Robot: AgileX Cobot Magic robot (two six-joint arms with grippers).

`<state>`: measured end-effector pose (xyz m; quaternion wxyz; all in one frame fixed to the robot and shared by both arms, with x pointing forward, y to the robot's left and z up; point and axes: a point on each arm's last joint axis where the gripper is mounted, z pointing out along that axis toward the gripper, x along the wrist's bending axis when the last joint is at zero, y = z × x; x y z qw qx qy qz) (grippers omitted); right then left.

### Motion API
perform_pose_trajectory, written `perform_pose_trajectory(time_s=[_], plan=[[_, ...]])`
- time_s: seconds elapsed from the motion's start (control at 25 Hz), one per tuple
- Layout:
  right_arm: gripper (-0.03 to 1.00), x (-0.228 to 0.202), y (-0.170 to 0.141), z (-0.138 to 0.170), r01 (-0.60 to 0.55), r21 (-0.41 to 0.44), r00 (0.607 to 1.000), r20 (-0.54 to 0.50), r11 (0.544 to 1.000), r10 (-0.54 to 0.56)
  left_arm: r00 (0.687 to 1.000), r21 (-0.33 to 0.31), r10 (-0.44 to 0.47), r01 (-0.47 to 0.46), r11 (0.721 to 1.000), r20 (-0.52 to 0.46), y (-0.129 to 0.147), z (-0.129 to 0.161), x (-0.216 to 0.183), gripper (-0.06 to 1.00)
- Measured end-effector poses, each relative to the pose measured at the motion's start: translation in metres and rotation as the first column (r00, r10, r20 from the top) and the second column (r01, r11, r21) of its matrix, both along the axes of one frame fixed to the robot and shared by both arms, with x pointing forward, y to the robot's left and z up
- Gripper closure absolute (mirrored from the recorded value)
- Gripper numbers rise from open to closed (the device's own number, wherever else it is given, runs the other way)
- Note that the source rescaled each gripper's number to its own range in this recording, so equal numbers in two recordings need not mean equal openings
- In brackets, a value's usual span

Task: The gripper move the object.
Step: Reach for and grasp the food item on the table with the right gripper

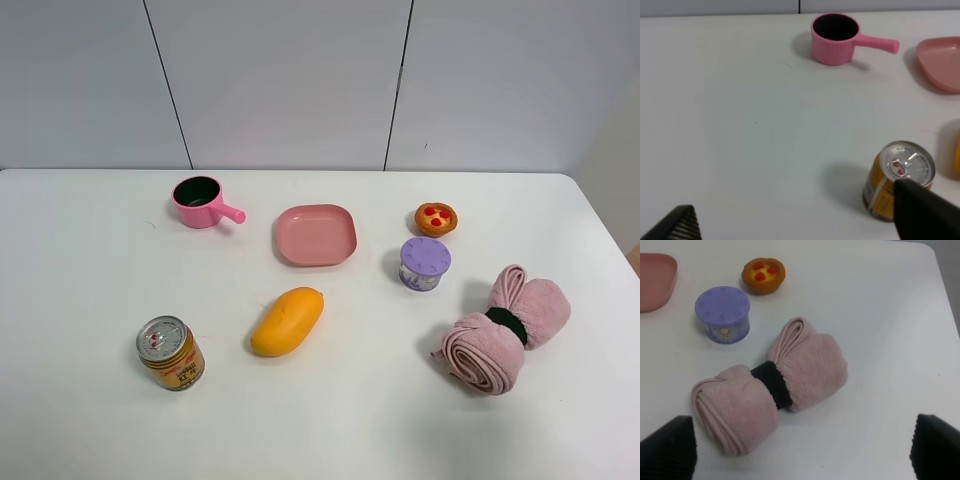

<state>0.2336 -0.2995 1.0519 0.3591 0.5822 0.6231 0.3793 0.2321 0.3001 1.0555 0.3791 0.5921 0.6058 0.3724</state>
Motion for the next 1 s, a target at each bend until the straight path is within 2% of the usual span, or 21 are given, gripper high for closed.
perform_pose_trajectory(time_s=[0.04, 0.36, 0.56, 0.8, 1.0], plan=[[0.19, 0.000, 0.000, 0.000, 0.000, 0.000, 1.000, 0.000, 1.000, 0.000, 1.000, 0.000, 0.000, 0.000, 1.000, 0.000, 0.000, 0.000, 0.000, -0.06], [0.19, 0.000, 0.000, 0.000, 0.001, -0.001, 1.000, 0.000, 1.000, -0.001, 1.000, 0.000, 0.000, 0.000, 1.000, 0.000, 0.000, 0.000, 0.000, -0.06], [0.19, -0.001, -0.001, 0.005, 0.039, 0.061, 0.999, 0.002, 0.997, -0.039, 1.000, 0.000, 0.000, 0.000, 1.000, 0.000, 0.000, 0.000, 0.000, -0.06], [0.19, 0.021, 0.001, 0.067, 0.052, 0.079, 0.998, -0.025, 0.996, -0.050, 1.000, 0.000, 0.000, 0.000, 1.000, 0.000, 0.000, 0.000, 0.000, -0.06], [0.19, 0.090, 0.005, 0.110, 0.060, 0.062, 0.987, -0.153, 0.996, -0.050, 1.000, 0.000, 0.000, 0.000, 1.000, 0.000, 0.000, 0.000, 0.000, -0.06]])
